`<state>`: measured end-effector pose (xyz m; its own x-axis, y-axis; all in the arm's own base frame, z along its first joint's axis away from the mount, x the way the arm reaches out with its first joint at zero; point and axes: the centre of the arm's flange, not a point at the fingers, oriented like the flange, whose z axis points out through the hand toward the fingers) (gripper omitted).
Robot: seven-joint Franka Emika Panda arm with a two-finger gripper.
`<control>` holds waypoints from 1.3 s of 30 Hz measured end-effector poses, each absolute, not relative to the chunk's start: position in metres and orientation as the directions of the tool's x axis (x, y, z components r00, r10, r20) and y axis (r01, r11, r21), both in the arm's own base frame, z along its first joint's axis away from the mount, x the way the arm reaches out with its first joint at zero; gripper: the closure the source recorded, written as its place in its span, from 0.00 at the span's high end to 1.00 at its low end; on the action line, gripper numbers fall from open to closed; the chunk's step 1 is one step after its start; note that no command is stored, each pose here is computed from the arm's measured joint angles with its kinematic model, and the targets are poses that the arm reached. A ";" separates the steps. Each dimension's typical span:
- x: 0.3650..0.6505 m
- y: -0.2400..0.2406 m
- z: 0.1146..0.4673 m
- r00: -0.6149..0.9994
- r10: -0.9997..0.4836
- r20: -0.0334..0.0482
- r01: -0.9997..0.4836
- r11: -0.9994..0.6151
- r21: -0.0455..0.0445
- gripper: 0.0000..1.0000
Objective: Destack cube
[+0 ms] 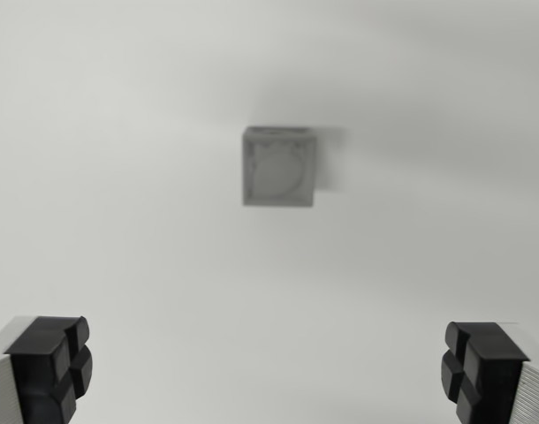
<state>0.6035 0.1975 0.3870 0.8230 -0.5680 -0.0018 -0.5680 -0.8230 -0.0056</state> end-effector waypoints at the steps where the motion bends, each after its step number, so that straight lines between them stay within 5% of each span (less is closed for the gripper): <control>1: 0.604 0.198 0.390 0.823 -0.568 -0.002 -0.568 -0.823 -0.006 1.00; 39: 0.604 0.198 0.412 0.823 -0.568 -0.004 -0.568 -0.823 -0.005 1.00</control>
<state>0.6036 0.1976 0.4118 0.8229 -0.5682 -0.0035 -0.5682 -0.8229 -0.0046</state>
